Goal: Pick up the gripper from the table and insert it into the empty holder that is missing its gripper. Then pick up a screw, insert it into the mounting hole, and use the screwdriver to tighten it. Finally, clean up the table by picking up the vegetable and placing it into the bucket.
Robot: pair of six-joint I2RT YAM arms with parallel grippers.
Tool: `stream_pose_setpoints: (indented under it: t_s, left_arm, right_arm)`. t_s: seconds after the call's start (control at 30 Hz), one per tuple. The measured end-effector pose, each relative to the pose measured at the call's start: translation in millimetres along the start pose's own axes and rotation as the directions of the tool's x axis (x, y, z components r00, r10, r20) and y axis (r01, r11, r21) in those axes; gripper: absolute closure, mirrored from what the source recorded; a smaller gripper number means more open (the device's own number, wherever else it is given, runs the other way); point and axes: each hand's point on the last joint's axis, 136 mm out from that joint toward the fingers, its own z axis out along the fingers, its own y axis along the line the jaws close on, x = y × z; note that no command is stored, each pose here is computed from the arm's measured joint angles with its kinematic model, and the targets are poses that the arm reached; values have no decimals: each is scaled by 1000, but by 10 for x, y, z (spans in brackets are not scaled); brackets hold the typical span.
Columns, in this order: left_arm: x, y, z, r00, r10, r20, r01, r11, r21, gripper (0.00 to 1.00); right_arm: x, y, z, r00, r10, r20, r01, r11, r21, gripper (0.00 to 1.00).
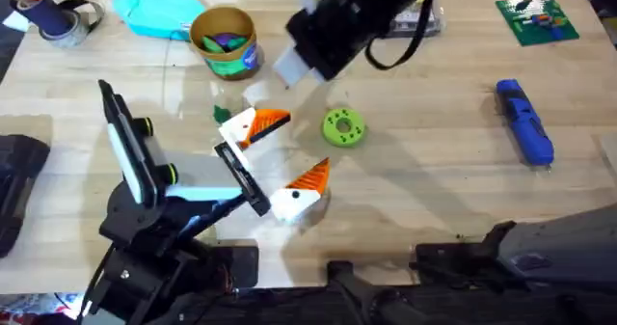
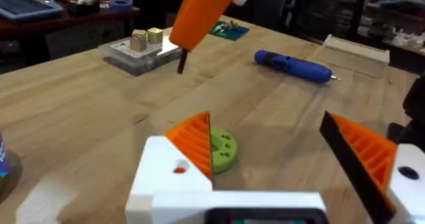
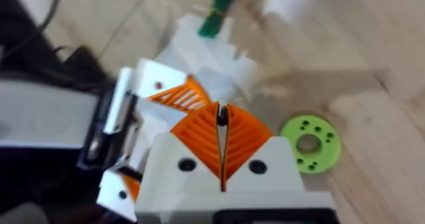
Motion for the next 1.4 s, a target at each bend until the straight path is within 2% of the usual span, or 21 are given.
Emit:
stream_pose_setpoints:
  t_s: [0.2,0.47,0.7,1.4]
  left_arm:
    - [0,0,0,1000,0,0,0,1000,0,6]
    - [0,0,0,1000,0,0,0,1000,0,6]
    - [0,0,0,1000,0,0,0,1000,0,6]
    - [0,0,0,1000,0,0,0,1000,0,6]
  right_arm:
    - [-38,440,30,992,-125,28,128,981,-146,995]
    - [-37,758,114,973,-225,46,229,947,-224,995]
    - [-23,744,305,970,-241,16,238,944,-228,995]
    - [-3,690,376,967,-253,-6,248,950,-189,995]
